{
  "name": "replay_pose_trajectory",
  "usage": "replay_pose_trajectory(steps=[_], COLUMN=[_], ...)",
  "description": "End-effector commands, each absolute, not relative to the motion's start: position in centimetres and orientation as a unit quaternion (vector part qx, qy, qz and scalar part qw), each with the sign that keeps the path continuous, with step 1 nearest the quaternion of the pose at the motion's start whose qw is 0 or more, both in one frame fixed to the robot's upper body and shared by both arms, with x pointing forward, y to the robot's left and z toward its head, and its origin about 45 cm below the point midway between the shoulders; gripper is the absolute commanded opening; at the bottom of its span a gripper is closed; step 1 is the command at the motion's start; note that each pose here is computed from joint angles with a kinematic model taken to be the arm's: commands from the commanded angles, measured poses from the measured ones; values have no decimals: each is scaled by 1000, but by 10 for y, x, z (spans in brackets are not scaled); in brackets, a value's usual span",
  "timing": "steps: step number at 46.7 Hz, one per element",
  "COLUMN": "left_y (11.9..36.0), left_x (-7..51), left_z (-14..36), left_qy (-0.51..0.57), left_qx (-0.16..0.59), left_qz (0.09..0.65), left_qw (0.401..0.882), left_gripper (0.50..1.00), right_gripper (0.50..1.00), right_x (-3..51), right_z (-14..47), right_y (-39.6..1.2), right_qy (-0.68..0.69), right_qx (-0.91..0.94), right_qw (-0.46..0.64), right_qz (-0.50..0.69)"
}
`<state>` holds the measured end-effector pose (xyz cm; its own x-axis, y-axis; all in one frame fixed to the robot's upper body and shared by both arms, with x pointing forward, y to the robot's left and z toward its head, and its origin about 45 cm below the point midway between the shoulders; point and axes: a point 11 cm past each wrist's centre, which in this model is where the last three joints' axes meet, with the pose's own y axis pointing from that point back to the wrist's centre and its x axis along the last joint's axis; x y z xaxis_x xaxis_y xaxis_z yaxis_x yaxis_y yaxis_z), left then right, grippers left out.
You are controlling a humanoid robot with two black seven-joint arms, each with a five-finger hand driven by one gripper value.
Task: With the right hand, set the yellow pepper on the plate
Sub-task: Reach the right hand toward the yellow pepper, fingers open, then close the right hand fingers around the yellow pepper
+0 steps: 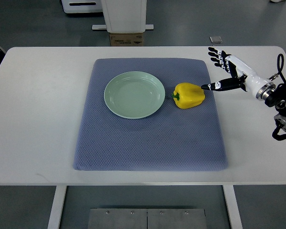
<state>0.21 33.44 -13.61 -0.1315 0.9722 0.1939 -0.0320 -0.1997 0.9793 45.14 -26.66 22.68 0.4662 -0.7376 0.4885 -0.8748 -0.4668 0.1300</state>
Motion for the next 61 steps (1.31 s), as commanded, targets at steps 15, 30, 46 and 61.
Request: replay_pose_trajectory(steps=[15,30,46,61], left_y=[334,334,334,334], left_x=[2,2,2,2], left_z=[-136,-136,-136,-136], left_qy=[468,468,468,468], left_qx=[502,503,503,503], left_qz=[589,589,589,589], left_qw=[427,426,426,426], left_gripper=[1000,1000,1000,1000], right_gripper=[989,989,987,983], right_x=[457,452,447,452], right_z=[242,230,218,208], right_y=[-252,-237,-218,-208], right_qy=[-409,-360,-312,-292], right_qx=[823,829,829,816], right_qw=[251,279,303,327], right_qz=[303,325,352,377])
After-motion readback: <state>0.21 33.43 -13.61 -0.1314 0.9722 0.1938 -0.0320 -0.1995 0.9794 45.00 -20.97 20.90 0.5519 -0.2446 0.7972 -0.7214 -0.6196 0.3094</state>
